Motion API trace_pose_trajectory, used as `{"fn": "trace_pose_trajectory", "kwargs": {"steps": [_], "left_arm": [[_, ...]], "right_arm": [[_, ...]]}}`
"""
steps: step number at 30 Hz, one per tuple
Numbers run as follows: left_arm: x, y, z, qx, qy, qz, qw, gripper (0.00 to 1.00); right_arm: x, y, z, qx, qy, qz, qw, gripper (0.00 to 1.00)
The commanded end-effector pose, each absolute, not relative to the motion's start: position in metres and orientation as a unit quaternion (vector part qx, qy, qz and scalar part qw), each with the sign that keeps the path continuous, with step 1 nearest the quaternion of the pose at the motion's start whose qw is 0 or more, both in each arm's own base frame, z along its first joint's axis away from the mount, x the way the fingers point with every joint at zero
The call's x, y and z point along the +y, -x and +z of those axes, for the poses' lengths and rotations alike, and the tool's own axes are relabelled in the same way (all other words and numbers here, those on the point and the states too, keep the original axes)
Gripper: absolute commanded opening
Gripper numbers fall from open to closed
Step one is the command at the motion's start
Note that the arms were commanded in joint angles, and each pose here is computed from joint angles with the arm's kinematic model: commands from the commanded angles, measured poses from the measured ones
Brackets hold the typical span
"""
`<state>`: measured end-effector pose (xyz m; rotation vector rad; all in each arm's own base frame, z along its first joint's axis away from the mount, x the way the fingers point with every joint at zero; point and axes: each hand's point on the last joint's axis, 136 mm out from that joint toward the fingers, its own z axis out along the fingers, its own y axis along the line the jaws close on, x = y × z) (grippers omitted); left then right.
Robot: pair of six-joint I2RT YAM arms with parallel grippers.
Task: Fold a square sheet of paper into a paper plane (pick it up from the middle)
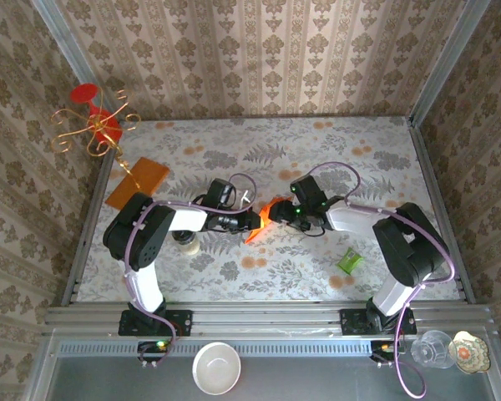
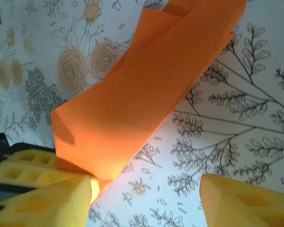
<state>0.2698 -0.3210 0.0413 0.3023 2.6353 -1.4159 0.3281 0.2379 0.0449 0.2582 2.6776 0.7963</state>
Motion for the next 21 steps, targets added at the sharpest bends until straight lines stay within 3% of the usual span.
{"fn": "trace_pose_trajectory", "kwargs": {"steps": [1, 21], "left_arm": [[-0.325, -0.275, 0.047, 0.866, -0.065, -0.494, 0.047, 0.0], [-0.319, -0.269, 0.03, 0.872, -0.034, -0.487, 0.023, 0.0]], "right_arm": [[0.238, -0.335, 0.04, 0.947, -0.088, 0.258, 0.167, 0.64], [0.228, -0.342, 0.003, 0.971, -0.109, 0.174, 0.121, 0.63]]}}
